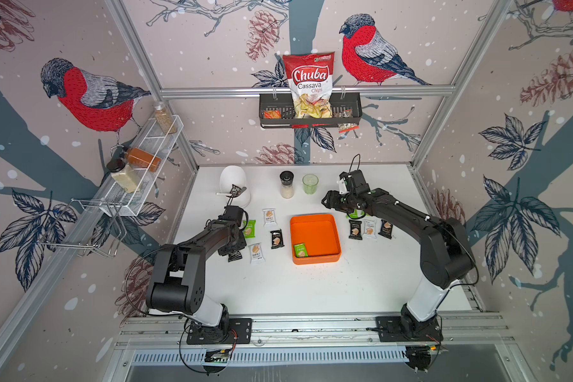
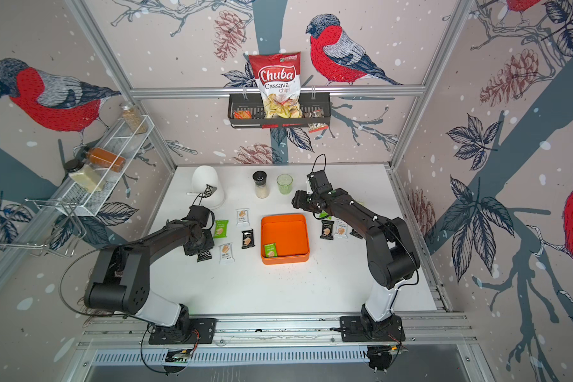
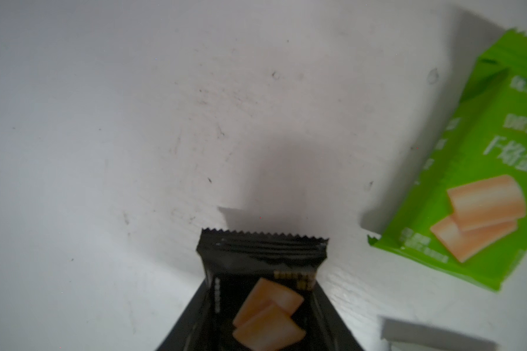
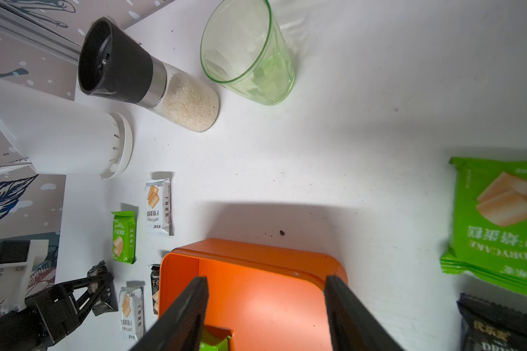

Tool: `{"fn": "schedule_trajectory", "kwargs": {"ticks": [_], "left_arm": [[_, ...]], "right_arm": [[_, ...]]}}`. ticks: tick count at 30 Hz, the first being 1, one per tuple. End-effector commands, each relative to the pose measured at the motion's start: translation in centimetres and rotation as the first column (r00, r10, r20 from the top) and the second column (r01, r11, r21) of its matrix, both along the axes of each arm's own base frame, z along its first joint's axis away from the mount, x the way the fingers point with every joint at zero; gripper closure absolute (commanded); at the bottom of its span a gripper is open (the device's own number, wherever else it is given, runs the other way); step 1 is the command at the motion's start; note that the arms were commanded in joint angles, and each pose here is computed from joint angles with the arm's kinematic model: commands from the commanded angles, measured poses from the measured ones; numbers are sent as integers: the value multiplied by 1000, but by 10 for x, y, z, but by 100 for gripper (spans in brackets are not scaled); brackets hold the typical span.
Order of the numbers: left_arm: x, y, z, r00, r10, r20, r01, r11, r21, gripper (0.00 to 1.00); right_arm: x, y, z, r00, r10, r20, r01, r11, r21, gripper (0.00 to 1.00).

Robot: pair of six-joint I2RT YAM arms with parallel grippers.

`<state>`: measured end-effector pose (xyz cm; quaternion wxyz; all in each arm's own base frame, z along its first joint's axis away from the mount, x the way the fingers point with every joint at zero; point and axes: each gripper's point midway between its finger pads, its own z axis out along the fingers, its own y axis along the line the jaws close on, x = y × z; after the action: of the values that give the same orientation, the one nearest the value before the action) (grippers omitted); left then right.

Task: Take the cookies out of the storage box
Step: Place the cookie at the center of the board.

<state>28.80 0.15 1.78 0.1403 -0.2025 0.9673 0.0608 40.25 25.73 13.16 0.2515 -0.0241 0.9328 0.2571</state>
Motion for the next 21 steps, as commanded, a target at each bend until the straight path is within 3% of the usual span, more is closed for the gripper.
{"fn": "schedule_trajectory", "kwargs": {"ticks": [1, 7, 13, 21], "left_arm": [[1, 1, -3, 1000, -3, 7, 3, 1000, 1, 51], [2, -2, 4, 1000, 8, 19, -8, 1000, -20, 35], [15, -13, 34, 996, 9, 91, -1, 996, -85, 34], [24, -48, 81, 974, 43, 223, 18, 964, -267, 35]], "right_arm": [[0, -2, -3, 1000, 6, -2, -6, 1000, -29, 34], [-1, -4, -2, 1000, 9, 0, -9, 999, -36, 34], [-6, -10, -3, 1000, 4, 0, -4, 999, -44, 34], [-15, -23, -1, 1000, -13, 12, 13, 999, -30, 33]]}}
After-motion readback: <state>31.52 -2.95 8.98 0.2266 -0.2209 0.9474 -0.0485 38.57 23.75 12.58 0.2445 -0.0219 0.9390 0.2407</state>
